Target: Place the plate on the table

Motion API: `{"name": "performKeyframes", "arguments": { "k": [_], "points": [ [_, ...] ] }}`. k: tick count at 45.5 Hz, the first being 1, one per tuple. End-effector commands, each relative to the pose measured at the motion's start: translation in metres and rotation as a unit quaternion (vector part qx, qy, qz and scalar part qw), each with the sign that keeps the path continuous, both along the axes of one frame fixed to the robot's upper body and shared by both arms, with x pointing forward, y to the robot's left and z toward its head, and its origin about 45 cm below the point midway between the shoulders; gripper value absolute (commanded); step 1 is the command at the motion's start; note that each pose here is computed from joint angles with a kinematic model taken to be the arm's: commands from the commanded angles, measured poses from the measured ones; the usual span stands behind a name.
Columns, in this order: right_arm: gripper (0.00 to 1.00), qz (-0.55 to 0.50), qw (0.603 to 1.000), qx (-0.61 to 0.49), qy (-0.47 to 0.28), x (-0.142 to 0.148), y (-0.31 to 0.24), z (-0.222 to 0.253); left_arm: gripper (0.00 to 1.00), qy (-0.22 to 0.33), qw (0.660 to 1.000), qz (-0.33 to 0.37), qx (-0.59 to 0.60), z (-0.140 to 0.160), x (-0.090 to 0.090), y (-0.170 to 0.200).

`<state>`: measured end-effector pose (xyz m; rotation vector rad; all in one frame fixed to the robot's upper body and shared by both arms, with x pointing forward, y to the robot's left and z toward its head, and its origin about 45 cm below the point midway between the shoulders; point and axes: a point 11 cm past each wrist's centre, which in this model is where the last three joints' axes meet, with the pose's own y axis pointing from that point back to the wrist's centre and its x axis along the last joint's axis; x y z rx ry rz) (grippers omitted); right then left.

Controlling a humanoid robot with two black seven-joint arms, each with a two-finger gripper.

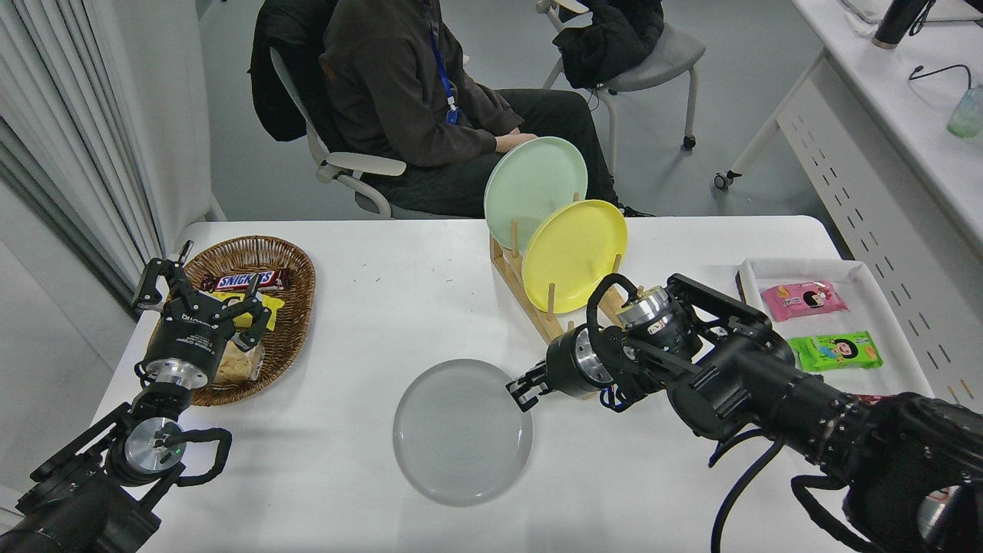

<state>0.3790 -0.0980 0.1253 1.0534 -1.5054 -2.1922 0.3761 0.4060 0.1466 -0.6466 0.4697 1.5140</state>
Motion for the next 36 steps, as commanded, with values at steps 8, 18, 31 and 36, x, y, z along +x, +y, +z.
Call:
{"name": "performKeyframes", "arguments": {
  "k": [8,18,31,36],
  "points": [
    [0.0,0.001,1.0,-0.003,0.001,-0.0019,-0.001,-0.0029,0.98,0.0,1.0,0.0,0.0,0.0001,0.0,0.0001],
    [0.0,0.001,1.0,-0.003,0.001,-0.0018,-0.0011,-0.0029,0.98,0.0,1.0,0.0,0.0,0.0,-0.0001,-0.0001],
    [0.0,0.001,1.0,-0.004,0.001,-0.0018,-0.0012,-0.003,0.98,0.0,1.0,0.0,0.0,0.0001,0.0,0.0001],
    [0.0,0.002,1.0,-0.004,0.0,-0.0017,-0.0013,-0.003,0.98,0.0,1.0,0.0,0.0,0.0001,0.0,0.0001]
  ]
}}
